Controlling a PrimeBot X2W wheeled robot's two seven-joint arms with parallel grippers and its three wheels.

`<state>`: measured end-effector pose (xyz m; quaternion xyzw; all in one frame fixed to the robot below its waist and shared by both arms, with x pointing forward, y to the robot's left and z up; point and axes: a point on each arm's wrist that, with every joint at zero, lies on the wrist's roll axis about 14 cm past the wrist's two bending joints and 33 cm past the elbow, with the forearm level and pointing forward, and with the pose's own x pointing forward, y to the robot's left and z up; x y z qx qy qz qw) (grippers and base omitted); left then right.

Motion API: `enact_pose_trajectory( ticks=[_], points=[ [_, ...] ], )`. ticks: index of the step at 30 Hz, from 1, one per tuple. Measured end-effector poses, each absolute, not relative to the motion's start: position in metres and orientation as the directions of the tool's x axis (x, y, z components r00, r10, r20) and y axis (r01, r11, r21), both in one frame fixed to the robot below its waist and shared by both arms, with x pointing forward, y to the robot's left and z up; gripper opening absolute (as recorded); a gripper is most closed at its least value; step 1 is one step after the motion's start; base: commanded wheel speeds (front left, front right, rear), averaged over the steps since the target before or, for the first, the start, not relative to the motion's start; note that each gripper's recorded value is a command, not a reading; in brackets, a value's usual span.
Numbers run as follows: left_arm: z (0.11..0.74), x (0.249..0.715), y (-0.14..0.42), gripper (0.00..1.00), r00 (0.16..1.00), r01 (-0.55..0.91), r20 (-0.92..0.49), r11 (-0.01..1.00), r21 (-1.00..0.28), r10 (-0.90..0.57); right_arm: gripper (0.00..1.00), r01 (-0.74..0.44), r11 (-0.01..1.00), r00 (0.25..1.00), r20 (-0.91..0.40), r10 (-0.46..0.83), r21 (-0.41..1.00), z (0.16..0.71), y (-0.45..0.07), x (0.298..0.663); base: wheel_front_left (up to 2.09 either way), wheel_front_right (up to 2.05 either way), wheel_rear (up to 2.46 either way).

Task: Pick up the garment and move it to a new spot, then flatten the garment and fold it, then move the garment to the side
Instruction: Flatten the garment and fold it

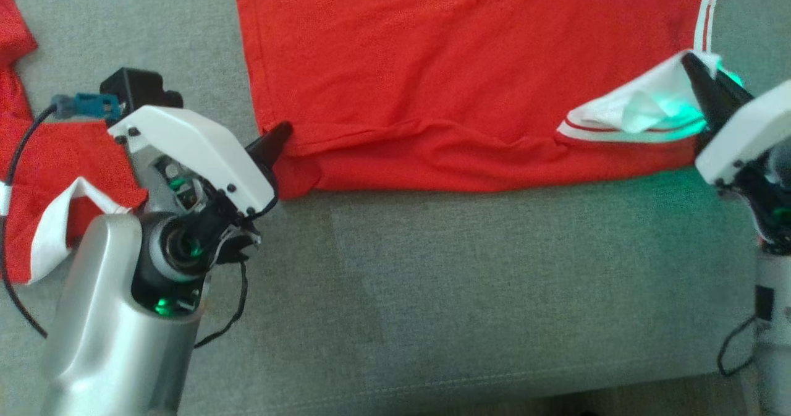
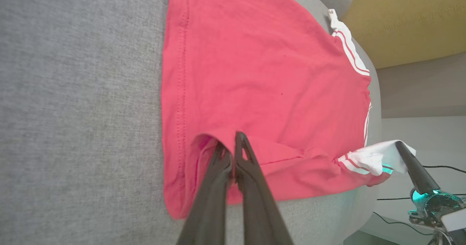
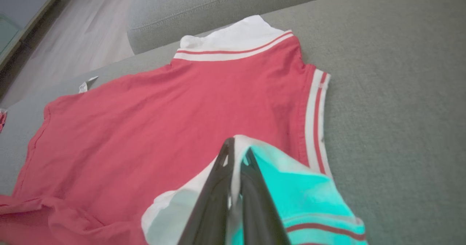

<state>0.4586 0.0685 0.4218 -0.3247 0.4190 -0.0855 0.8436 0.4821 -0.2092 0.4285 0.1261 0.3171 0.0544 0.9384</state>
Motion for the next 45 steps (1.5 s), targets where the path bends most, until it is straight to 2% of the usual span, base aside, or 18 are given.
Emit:
enact_pose_trajectory(
  ticks=[1, 2, 3, 8, 11, 13, 16, 18, 21, 28, 32, 40, 41, 42, 43, 44, 45],
  points=[
    [0.421, 0.460, 0.068, 0.06, 0.634, -0.128, -0.653, 0.776, -0.618, -0.415, 0.56, -0.035, 0.962, 0.800, -0.569, 0.190, 0.272, 0.430, -0.206, 0.485, 0.00, 0.00, 0.00],
    [0.420, 0.460, 0.068, 0.44, 0.632, -0.129, -0.654, 0.776, -0.617, -0.415, 1.00, -0.043, 0.959, 0.805, -0.559, 0.199, 0.279, 0.431, -0.203, 0.487, 0.00, 0.00, 0.00],
    [0.419, 0.459, 0.067, 1.00, 0.633, -0.123, -0.653, 0.778, -0.616, -0.417, 1.00, -0.040, 0.958, 0.817, -0.543, 0.195, 0.285, 0.432, -0.204, 0.489, 0.00, 0.00, 0.00],
    [0.431, 0.452, 0.069, 1.00, 0.669, -0.070, -0.609, 0.780, -0.622, -0.426, 1.00, -0.034, 0.972, 0.866, -0.479, 0.145, 0.232, 0.453, -0.225, 0.487, 0.00, 0.00, 0.00],
    [0.431, 0.444, 0.077, 1.00, 0.686, -0.024, -0.602, 0.815, -0.579, -0.408, 1.00, -0.034, 0.976, 0.866, -0.482, 0.135, 0.213, 0.455, -0.231, 0.476, 0.00, 0.00, 0.00],
    [0.425, 0.430, 0.080, 1.00, 0.670, 0.003, -0.618, 0.834, -0.552, -0.411, 1.00, -0.027, 0.983, 0.837, -0.533, 0.123, 0.184, 0.442, -0.236, 0.457, 0.00, 0.00, 0.00],
    [0.408, 0.412, 0.078, 1.00, 0.634, 0.048, -0.652, 0.863, -0.503, -0.415, 1.00, 0.004, 0.990, 0.755, -0.650, 0.088, 0.138, 0.408, -0.247, 0.420, 0.00, 0.00, 0.00],
    [0.400, 0.411, 0.081, 1.00, 0.637, 0.080, -0.660, 0.886, -0.456, -0.397, 1.00, 0.019, 0.994, 0.718, -0.694, 0.063, 0.109, 0.393, -0.253, 0.407, 0.00, 0.00, 0.00],
    [0.392, 0.417, 0.082, 1.00, 0.645, 0.101, -0.662, 0.901, -0.421, -0.382, 1.00, 0.041, 0.997, 0.711, -0.703, 0.014, 0.061, 0.389, -0.266, 0.409, 0.00, 0.00, 0.00],
    [0.383, 0.428, 0.080, 1.00, 0.652, 0.137, -0.655, 0.909, -0.394, -0.382, 1.00, 0.075, 0.996, 0.697, -0.717, -0.013, 0.054, 0.380, -0.273, 0.425, 0.00, 0.00, 0.00],
    [0.376, 0.431, 0.079, 1.00, 0.643, 0.147, -0.661, 0.909, -0.390, -0.387, 1.00, 0.078, 0.995, 0.653, -0.758, -0.005, 0.061, 0.365, -0.271, 0.424, 0.00, 0.00, 0.00],
    [0.370, 0.434, 0.074, 1.00, 0.633, 0.162, -0.660, 0.903, -0.398, -0.405, 1.00, 0.051, 0.995, 0.634, -0.773, 0.035, 0.087, 0.359, -0.261, 0.430, 0.00, 0.00, 0.00],
    [0.370, 0.433, 0.073, 0.84, 0.629, 0.167, -0.661, 0.901, -0.400, -0.409, 1.00, 0.048, 0.995, 0.629, -0.776, 0.040, 0.091, 0.358, -0.259, 0.430, 0.00, 0.00, 0.00],
    [0.369, 0.432, 0.072, 0.43, 0.625, 0.173, -0.662, 0.900, -0.401, -0.415, 1.00, 0.046, 0.994, 0.627, -0.778, 0.045, 0.094, 0.358, -0.258, 0.430, 0.00, 0.00, 0.00],
    [0.369, 0.432, 0.071, 0.00, 0.621, 0.176, -0.663, 0.898, -0.402, -0.418, 0.89, 0.046, 0.994, 0.626, -0.778, 0.051, 0.101, 0.358, -0.258, 0.430, 0.00, 0.00, 0.00],
    [0.369, 0.430, 0.069, 0.00, 0.612, 0.189, -0.664, 0.895, -0.405, -0.430, 0.40, 0.048, 0.993, 0.625, -0.779, 0.057, 0.111, 0.358, -0.257, 0.429, 0.00, 0.00, 0.00],
    [0.368, 0.428, 0.066, 0.00, 0.601, 0.205, -0.666, 0.891, -0.405, -0.442, 0.00, 0.049, 0.991, 0.625, -0.778, 0.065, 0.123, 0.358, -0.255, 0.429, 0.00, 0.00, 0.00]
  ],
)
